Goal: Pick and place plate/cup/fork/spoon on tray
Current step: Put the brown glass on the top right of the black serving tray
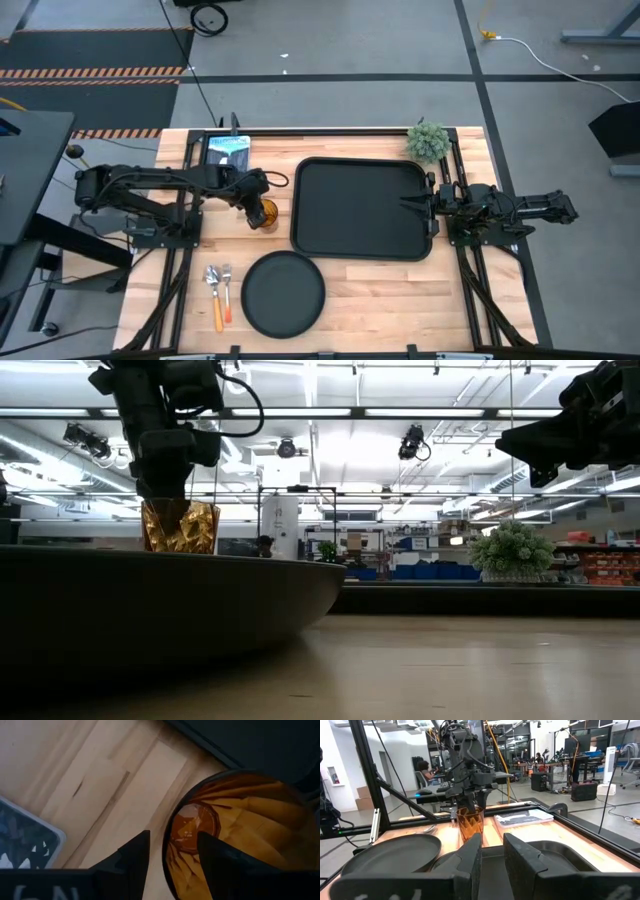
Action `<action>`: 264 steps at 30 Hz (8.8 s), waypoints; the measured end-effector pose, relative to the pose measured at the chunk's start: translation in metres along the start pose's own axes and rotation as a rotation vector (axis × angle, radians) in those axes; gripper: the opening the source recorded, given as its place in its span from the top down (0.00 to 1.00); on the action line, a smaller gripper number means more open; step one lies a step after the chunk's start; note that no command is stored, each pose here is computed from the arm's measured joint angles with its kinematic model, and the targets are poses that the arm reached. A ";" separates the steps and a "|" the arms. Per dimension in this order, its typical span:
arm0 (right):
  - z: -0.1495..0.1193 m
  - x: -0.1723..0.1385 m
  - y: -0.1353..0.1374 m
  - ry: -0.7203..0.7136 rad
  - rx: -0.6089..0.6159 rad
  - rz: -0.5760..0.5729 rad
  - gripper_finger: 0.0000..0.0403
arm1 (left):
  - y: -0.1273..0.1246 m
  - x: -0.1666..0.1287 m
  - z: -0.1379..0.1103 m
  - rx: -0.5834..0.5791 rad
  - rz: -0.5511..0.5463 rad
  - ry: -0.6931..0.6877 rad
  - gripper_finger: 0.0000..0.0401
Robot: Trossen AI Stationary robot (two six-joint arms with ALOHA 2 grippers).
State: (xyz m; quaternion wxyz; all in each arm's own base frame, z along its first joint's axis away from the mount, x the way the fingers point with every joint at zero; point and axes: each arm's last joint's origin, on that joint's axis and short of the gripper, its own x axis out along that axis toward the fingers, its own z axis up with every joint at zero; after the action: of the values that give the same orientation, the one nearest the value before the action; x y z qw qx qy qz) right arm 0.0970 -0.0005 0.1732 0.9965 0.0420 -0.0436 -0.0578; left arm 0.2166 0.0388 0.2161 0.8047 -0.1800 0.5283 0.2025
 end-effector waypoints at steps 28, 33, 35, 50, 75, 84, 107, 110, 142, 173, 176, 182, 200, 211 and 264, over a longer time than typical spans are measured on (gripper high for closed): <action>0.000 0.000 0.000 0.001 0.000 0.000 0.78 | 0.001 0.000 0.000 -0.046 0.017 -0.004 0.95; 0.000 0.000 0.000 0.001 0.000 0.000 0.78 | 0.003 -0.004 0.004 -0.125 0.022 -0.012 0.95; 0.000 0.000 0.000 0.001 0.000 0.000 0.78 | 0.004 -0.010 0.011 -0.148 0.014 -0.044 0.95; 0.000 0.000 0.000 0.000 0.000 0.001 0.78 | -0.001 -0.029 0.125 -0.062 0.040 -0.165 0.95; 0.000 0.000 0.000 0.001 0.000 0.000 0.78 | -0.031 0.071 0.273 0.062 0.032 -0.176 0.95; 0.000 0.000 0.000 0.001 0.000 0.000 0.78 | -0.033 0.097 0.277 0.082 0.010 -0.159 0.95; 0.000 0.000 0.000 0.001 0.000 0.000 0.78 | -0.047 0.073 0.292 0.166 -0.037 -0.269 0.65; 0.000 0.000 0.000 0.001 0.000 0.000 0.78 | -0.047 0.060 0.287 0.234 -0.026 -0.247 0.66; 0.000 0.000 0.000 0.001 0.000 0.000 0.78 | -0.064 0.120 0.240 0.385 0.055 -0.093 0.70; 0.000 0.000 0.000 0.001 0.000 0.000 0.78 | -0.098 0.137 0.246 0.407 -0.090 -0.262 0.70; 0.000 0.000 0.000 0.001 0.000 0.000 0.78 | -0.101 0.143 0.245 0.412 -0.093 -0.266 0.70; 0.000 0.000 0.000 0.001 0.000 0.000 0.78 | -0.106 0.148 0.250 0.414 -0.052 -0.343 0.70; 0.000 0.000 0.000 0.001 0.000 0.000 0.78 | -0.097 0.149 0.257 0.353 0.128 -0.415 0.70; 0.000 0.000 0.000 0.001 0.000 0.000 0.78 | -0.089 0.146 0.267 0.303 0.145 -0.488 0.70; 0.001 0.000 0.000 -0.010 0.001 0.001 0.78 | -0.103 0.196 0.270 0.310 -0.016 -0.663 0.70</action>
State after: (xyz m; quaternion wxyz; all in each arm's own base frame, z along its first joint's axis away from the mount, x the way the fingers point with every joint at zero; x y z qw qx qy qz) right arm 0.0970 -0.0004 0.1741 0.9963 0.0423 -0.0484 -0.0573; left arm 0.5504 0.1137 0.1451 0.9514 0.0152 0.2619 0.1612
